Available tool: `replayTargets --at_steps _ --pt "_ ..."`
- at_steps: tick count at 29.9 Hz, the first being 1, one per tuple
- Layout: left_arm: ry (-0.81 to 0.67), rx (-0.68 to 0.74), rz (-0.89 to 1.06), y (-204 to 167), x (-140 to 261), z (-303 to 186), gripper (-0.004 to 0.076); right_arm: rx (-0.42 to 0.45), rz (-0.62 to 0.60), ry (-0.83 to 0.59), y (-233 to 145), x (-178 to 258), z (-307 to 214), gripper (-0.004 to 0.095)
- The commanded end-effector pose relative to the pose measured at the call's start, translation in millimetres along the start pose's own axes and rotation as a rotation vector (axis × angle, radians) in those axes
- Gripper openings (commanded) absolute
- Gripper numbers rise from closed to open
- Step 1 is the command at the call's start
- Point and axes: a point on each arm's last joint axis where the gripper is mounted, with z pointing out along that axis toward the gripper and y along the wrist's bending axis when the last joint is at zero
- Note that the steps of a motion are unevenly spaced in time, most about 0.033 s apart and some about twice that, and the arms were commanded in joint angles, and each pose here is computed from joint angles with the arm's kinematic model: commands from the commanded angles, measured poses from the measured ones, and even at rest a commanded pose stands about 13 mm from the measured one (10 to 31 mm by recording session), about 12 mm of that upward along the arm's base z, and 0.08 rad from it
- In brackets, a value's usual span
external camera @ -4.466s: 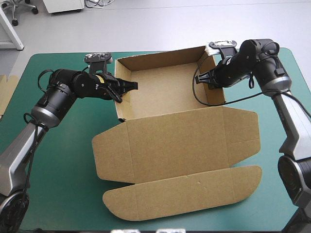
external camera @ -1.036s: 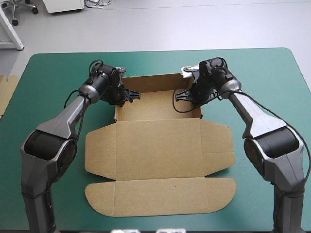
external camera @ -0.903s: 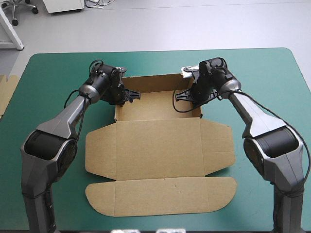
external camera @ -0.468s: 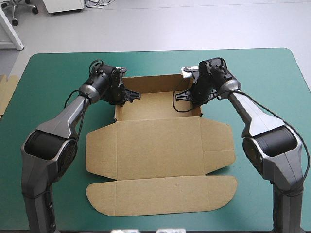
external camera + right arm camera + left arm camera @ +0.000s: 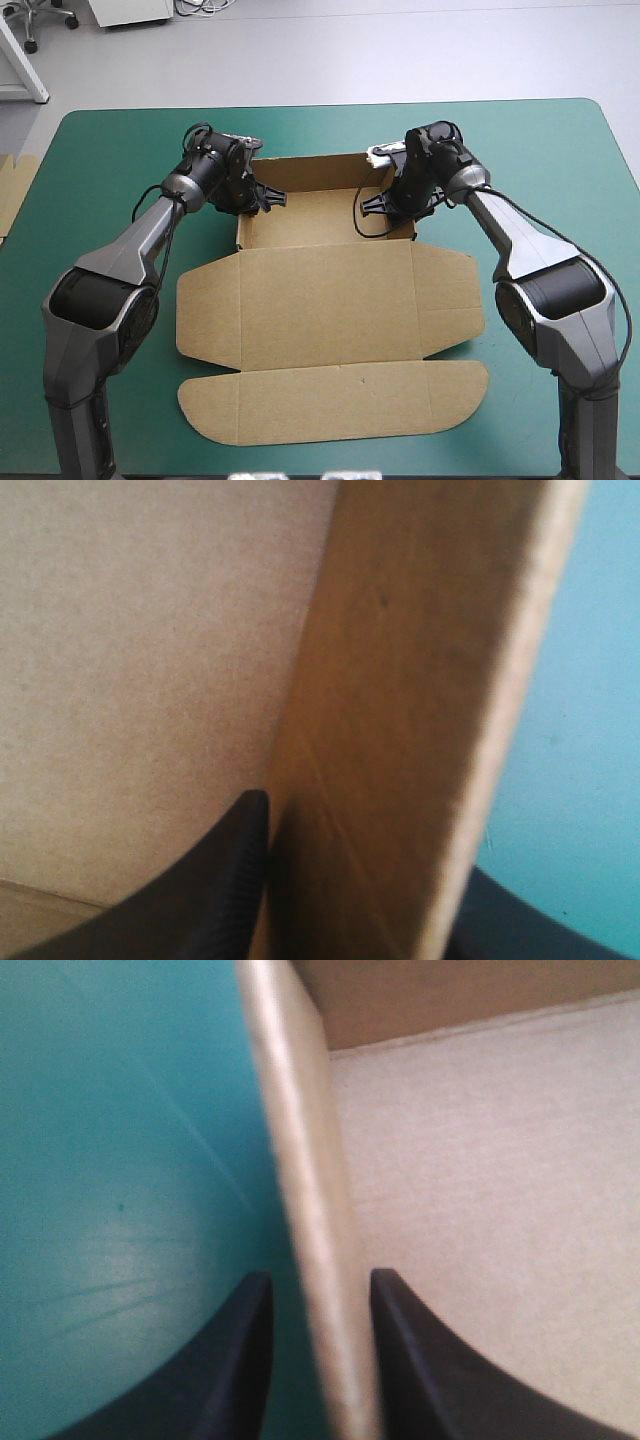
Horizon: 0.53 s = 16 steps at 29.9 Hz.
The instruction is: Fold the box
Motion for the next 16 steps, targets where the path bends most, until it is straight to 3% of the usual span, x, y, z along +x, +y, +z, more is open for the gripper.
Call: replayTargets --at_steps 1,4,16 --pt "-0.061 0.013 -0.006 0.6 -5.0 -16.4 0.0368 0.025 -0.03 -0.065 -2.7 -2.9 -36.1 0.0553" --pt "-0.068 0.027 -0.012 -0.6 -5.7 -16.4 0.0418 0.031 -0.033 -0.093 -3.0 -6.6 -43.1 0.0617" --pt "-0.163 0.061 -0.023 -3.4 -18.0 -28.9 0.0428 0.017 -0.029 -0.186 -1.2 -16.4 -56.6 0.0618"
